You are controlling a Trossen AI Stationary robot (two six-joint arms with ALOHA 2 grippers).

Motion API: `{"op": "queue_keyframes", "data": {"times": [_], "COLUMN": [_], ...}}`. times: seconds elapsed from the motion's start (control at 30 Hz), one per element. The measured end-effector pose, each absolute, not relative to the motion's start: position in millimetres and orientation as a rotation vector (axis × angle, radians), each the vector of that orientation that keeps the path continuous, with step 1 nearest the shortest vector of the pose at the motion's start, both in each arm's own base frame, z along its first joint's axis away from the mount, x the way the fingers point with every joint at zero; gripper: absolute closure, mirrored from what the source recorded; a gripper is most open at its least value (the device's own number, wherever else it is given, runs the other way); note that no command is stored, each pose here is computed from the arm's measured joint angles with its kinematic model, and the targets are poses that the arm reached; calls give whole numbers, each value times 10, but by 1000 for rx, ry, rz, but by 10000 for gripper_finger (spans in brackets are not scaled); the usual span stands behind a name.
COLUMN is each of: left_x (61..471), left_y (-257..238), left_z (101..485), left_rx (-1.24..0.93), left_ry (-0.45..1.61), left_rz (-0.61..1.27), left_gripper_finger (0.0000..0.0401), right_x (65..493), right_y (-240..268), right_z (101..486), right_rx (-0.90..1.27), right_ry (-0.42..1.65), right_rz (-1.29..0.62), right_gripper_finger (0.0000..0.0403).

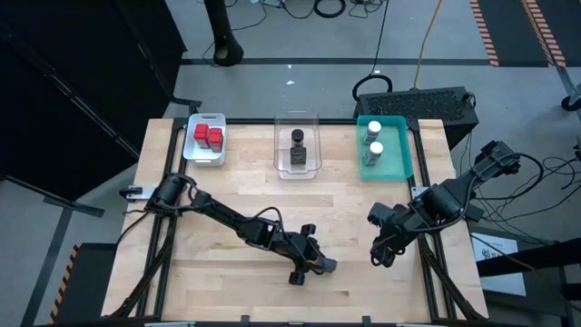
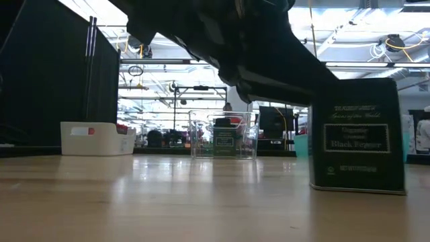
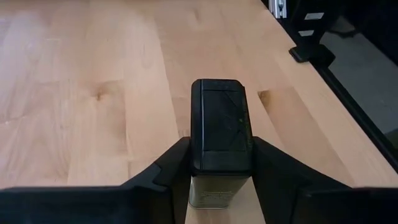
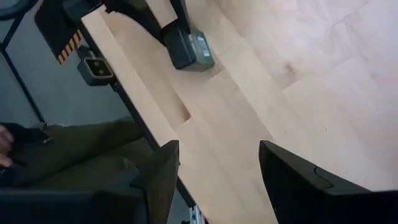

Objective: Sort spices by type
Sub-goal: Put the black seasoning can into the transparent bin

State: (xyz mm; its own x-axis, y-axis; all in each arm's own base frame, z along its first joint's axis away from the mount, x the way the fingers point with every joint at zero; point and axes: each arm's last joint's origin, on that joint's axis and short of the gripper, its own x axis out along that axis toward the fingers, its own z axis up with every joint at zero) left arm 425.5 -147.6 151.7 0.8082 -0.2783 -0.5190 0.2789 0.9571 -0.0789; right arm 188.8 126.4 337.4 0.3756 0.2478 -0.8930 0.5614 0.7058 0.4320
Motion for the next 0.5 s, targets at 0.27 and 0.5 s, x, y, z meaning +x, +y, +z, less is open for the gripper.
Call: {"op": "queue_keyframes", "data": {"times": [0.27, 0.5], "left_x": [4208, 4157], "left_y": [-1397, -1195], "left_z": [1696, 2063], "left_rx": [53, 70], "left_ry": [561, 511], "left_rz": [-288, -247], "left_gripper_finger": [241, 257], "right_x": [1910, 1974], "right_y": [1183, 1076], "right_z": [3363, 3364], "right_rx": [735, 709], "right_ry": [1155, 1136], "right_rz": [-286, -295], "right_gripper_finger": [200, 200]}}
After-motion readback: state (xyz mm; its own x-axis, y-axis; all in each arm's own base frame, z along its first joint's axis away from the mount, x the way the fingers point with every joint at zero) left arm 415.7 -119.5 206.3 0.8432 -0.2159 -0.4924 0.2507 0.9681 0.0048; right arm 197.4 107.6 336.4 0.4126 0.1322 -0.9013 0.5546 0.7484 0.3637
